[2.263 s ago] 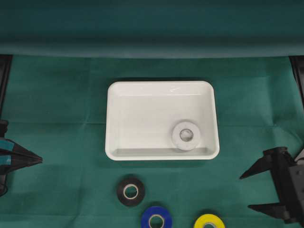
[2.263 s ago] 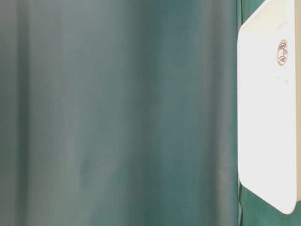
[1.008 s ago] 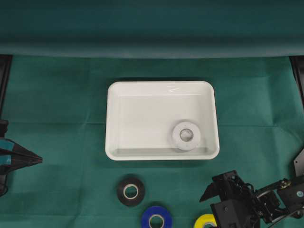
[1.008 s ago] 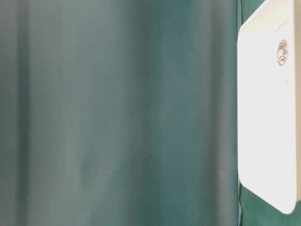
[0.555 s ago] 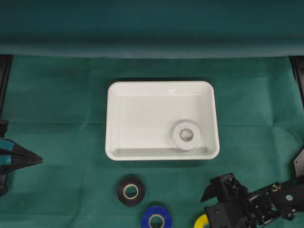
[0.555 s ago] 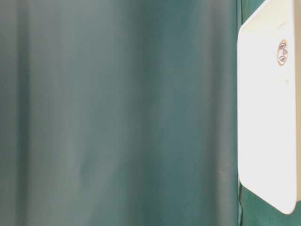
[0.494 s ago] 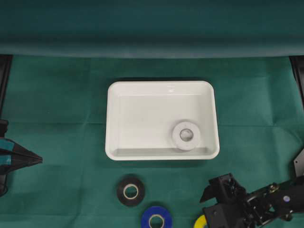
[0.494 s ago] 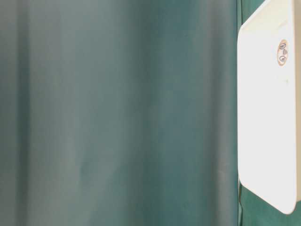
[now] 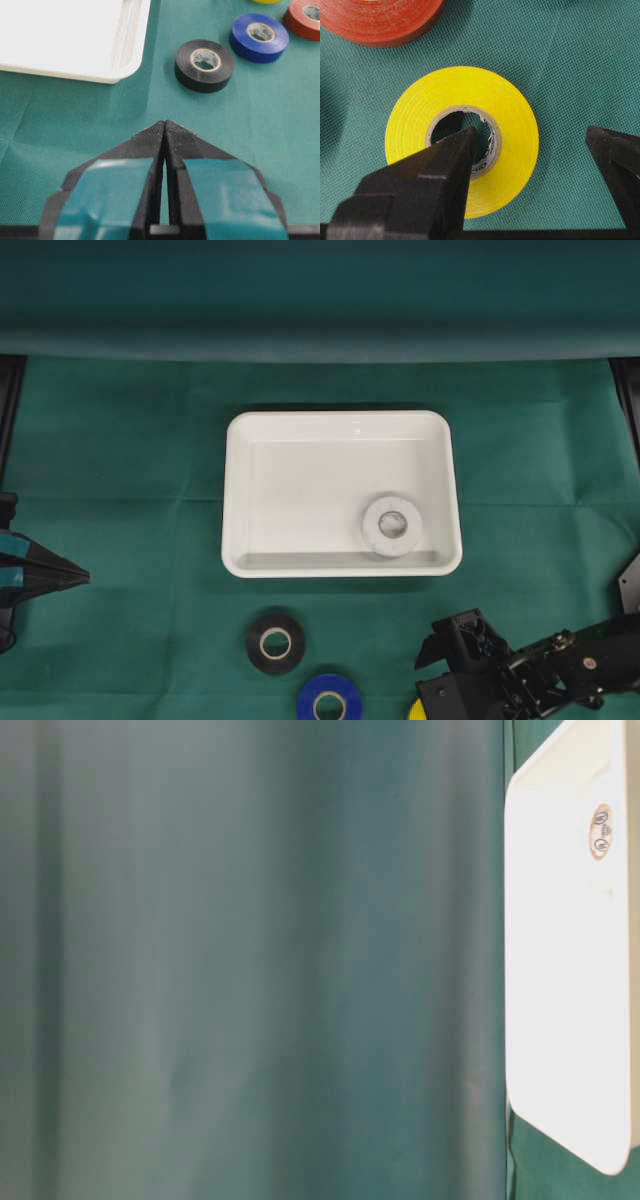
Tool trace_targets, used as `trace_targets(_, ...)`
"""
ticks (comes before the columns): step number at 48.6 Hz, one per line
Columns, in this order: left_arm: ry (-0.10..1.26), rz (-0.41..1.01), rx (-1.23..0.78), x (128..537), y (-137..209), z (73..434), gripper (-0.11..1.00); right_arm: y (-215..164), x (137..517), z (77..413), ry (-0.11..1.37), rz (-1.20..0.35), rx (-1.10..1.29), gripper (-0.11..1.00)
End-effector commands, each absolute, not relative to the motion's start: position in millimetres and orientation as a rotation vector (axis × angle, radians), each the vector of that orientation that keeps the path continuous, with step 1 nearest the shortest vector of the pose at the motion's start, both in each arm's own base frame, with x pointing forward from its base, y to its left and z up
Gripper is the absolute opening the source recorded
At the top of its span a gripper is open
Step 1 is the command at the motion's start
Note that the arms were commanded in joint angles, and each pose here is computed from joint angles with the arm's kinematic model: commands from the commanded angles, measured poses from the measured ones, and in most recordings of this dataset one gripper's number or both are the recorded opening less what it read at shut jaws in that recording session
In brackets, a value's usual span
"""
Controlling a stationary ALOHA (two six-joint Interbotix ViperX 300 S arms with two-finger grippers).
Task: Put the tape into the white case with the right arm.
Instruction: 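Move the right gripper down onto the yellow tape roll and grasp it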
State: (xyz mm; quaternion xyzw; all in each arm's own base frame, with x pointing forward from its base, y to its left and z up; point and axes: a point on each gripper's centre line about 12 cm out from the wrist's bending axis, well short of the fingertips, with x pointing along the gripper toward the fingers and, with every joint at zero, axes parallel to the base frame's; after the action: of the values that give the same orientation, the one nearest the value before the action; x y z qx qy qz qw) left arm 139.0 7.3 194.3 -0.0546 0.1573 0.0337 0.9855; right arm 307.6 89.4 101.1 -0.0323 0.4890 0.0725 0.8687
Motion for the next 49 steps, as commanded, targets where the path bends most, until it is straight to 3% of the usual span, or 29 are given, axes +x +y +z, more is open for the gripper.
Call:
trace_targets(1, 0.305, 0.071, -0.111, 140, 8, 198, 0.00, 93, 313, 110, 0.990, 0.162, -0.064, 0.66)
trace_targets(5, 0.304, 0.071, -0.113, 141, 8, 198, 0.00, 93, 314, 110, 0.991, 0.160, -0.065, 0.60)
trace_targets(13, 0.304, 0.071, -0.113, 141, 8, 198, 0.00, 93, 317, 114, 0.996, 0.151, -0.070, 0.16)
trace_targets(18, 0.304, 0.071, -0.111, 141, 8, 198, 0.00, 93, 318, 115, 1.002, 0.144, -0.072, 0.01)
trace_targets(49, 0.305, 0.071, -0.111, 140, 8, 198, 0.00, 95, 325, 128, 0.991, 0.129, -0.062, 0.00)
